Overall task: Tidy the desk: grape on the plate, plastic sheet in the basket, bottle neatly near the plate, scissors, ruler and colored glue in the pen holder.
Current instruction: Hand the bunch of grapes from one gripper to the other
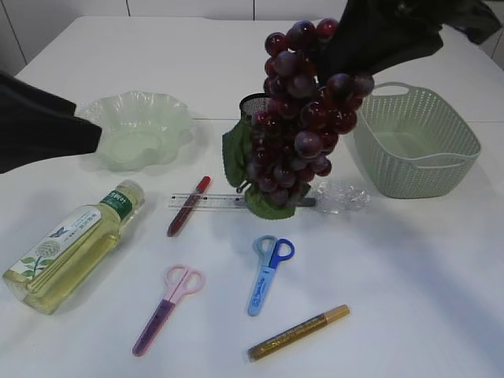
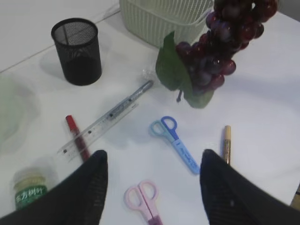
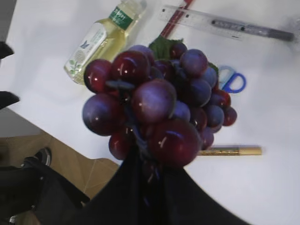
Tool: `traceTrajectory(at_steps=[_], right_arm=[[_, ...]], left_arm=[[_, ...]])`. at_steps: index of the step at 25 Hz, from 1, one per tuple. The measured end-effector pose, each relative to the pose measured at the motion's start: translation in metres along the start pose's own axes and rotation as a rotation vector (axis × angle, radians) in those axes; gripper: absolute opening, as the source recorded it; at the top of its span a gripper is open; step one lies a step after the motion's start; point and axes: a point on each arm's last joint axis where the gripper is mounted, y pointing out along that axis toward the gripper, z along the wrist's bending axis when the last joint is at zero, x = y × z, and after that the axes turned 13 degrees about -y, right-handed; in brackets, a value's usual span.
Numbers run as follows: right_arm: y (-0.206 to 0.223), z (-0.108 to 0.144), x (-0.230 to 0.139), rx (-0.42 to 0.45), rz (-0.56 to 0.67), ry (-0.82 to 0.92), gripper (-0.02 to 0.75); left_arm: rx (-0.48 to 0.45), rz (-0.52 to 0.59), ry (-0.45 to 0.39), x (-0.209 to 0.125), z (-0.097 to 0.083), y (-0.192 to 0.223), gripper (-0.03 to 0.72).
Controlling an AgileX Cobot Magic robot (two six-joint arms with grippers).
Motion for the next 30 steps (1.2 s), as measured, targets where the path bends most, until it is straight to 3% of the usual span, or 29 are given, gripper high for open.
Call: traceTrajectory(at_steps=[8, 16, 30], right_arm=[[-0.001, 0.009, 0.001, 0.097, -0.013, 0.004, 0.065], [-0.001, 0.015, 0.002, 0.163, -0.022, 0.023, 0.065], [-0.002, 0.017, 0.003, 0.184, -0.025, 0.03, 0.063]], left_arm=[[-0.152, -0.03, 0.086, 0.0, -0.012, 0.039, 0.569], [-0.257, -0.079, 0.133, 0.0, -0.037, 0.067, 0.582], [-0.321, -0.133, 0.038, -0.005, -0.034, 0.098, 0.583]])
